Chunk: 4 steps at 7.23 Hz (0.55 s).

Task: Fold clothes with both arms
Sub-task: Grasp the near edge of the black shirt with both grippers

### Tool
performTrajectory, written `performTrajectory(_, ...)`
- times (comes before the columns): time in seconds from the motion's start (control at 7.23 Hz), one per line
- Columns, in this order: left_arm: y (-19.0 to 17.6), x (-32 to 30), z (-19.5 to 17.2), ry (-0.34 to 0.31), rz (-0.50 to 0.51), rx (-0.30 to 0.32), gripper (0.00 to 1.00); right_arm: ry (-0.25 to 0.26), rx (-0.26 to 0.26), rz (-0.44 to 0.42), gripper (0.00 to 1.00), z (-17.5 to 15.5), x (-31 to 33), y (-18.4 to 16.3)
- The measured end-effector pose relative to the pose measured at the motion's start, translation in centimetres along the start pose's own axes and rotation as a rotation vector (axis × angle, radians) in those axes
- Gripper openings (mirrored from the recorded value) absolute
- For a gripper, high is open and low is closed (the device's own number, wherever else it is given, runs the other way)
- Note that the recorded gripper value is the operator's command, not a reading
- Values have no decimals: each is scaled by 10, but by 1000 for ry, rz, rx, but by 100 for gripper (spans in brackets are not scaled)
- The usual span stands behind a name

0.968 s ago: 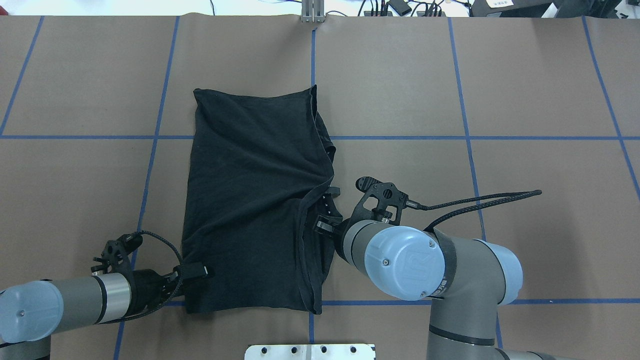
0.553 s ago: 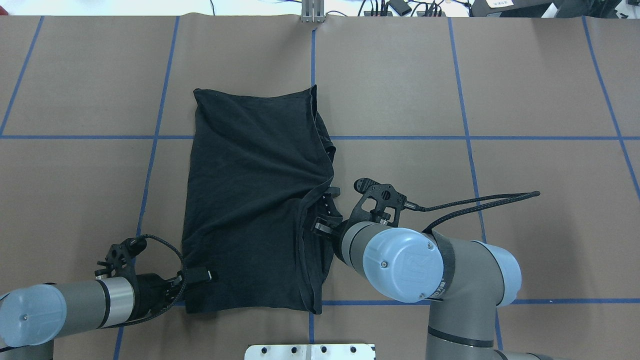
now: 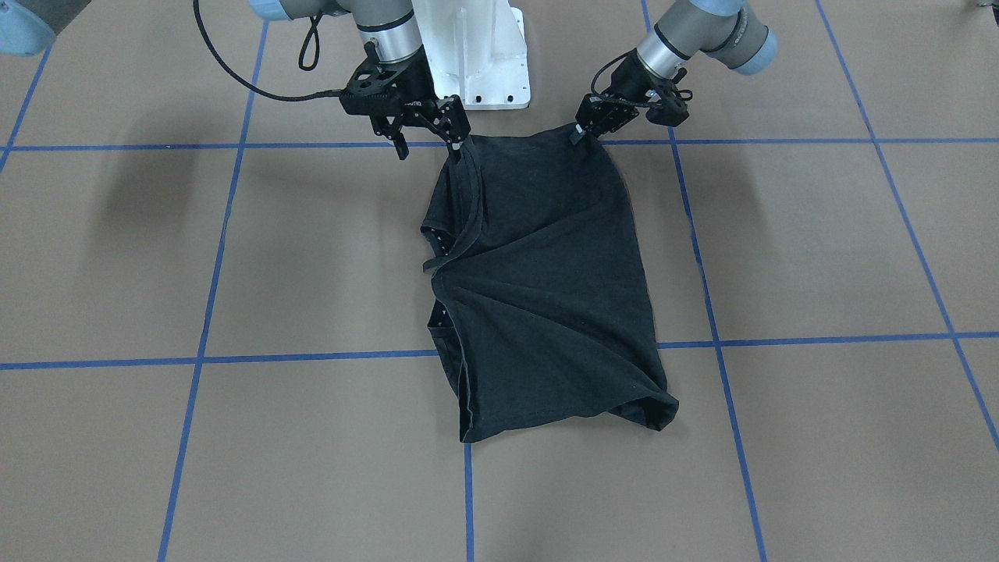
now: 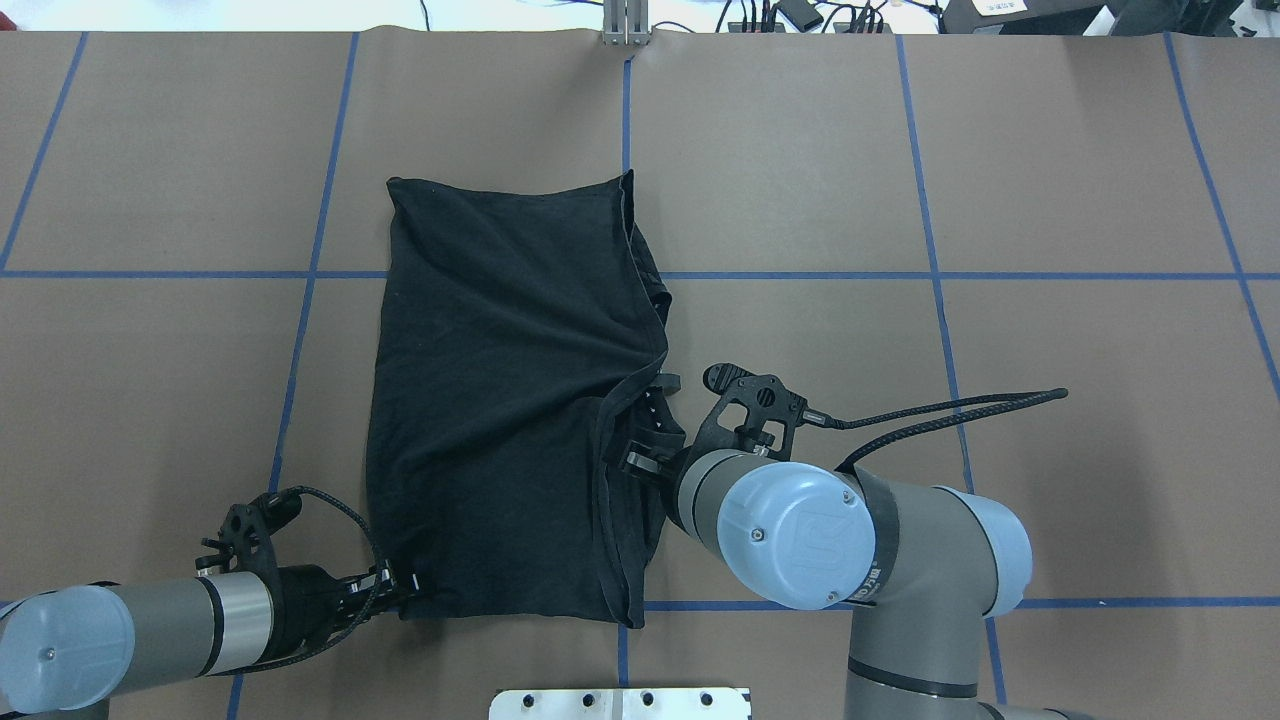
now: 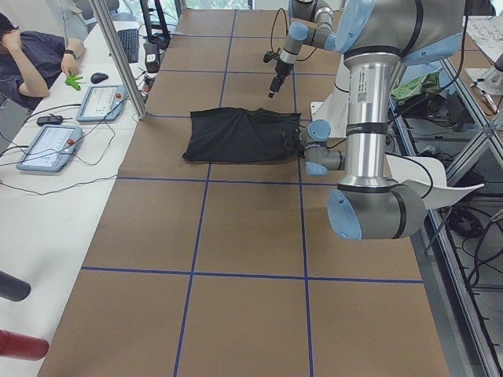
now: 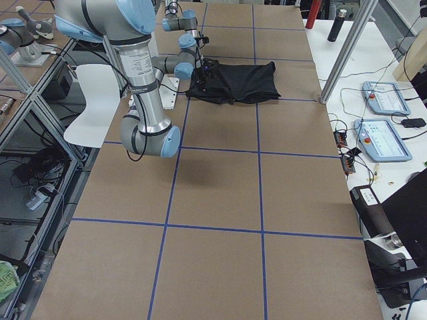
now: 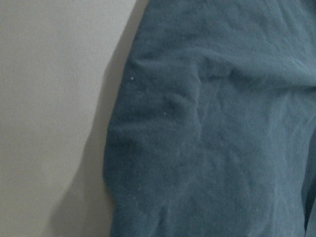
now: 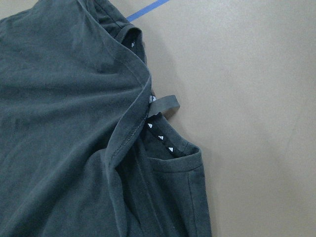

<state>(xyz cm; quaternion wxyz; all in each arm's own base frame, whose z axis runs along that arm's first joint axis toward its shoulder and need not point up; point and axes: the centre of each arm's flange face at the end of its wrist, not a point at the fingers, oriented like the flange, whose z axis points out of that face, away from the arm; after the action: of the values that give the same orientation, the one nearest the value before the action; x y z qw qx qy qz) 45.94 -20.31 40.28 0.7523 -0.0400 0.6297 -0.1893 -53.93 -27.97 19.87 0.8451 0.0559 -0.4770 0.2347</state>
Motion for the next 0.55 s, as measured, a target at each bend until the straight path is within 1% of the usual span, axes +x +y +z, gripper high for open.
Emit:
performTrajectory(0.14, 2, 1, -1, 2, 1, -3, 0, 7, 2, 17, 99, 6, -1, 3)
performTrajectory(0.41, 3, 4, -3, 8, 2, -7, 0, 21, 28, 66, 99, 30, -23, 13)
performTrajectory(0.55, 3, 5, -3, 9, 2, -8, 0, 31, 36, 76, 99, 42, -32, 23)
